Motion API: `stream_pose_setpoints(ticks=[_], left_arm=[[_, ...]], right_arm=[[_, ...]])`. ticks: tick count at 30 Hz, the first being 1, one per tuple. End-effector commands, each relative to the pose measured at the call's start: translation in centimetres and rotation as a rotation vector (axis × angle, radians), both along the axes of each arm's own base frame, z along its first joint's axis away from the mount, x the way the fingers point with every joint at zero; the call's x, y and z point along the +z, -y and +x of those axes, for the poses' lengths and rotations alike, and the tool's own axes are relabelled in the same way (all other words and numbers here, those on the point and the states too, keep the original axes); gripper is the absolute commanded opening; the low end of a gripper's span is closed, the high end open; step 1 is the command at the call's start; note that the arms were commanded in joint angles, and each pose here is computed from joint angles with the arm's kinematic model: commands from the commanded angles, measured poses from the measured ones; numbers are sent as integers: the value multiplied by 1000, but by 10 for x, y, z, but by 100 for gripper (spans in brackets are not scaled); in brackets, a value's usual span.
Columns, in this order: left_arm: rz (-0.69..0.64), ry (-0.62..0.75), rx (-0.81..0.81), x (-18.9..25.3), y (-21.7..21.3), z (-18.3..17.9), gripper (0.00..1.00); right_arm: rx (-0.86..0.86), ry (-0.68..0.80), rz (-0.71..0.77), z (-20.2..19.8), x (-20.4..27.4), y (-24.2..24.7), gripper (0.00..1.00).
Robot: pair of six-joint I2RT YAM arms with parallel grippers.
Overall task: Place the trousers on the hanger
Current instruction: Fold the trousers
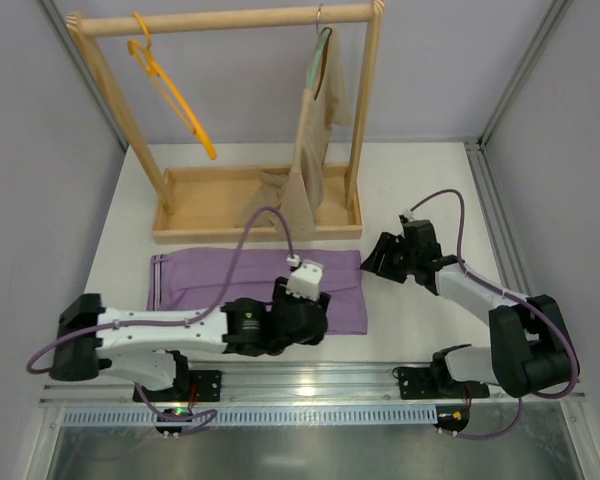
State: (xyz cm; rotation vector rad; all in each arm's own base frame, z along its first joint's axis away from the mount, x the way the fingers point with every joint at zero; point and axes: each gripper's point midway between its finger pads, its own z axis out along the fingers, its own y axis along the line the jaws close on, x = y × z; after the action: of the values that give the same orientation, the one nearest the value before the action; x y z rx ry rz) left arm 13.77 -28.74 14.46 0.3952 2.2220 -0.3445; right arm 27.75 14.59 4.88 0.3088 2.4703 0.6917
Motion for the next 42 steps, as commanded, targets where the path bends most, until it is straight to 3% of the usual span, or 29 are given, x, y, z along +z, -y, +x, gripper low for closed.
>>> stream_pose_setpoints(ticks=[1, 3, 9, 17, 36, 39, 42], left_arm=[[-45, 172, -4, 23, 59, 5, 67], [5, 185, -38, 14, 85, 3, 67], [-3, 195, -147, 9, 148, -13, 65], [70, 172, -148, -29, 187, -13, 61], [288, 172, 3, -102, 163, 1, 46], [301, 166, 5, -109, 159, 0, 38], [327, 158, 11, -114, 152, 0, 14]], right_arm=[[72, 79, 52, 21, 21, -11, 58], [97, 77, 69, 21, 19, -16, 58], [117, 78, 94, 25, 14, -22, 55], [125, 63, 107, 30, 3, -25, 48], [143, 27, 111, 15, -22, -20, 45], [140, 26, 116, 16, -22, -20, 45], [138, 29, 121, 18, -20, -21, 42]])
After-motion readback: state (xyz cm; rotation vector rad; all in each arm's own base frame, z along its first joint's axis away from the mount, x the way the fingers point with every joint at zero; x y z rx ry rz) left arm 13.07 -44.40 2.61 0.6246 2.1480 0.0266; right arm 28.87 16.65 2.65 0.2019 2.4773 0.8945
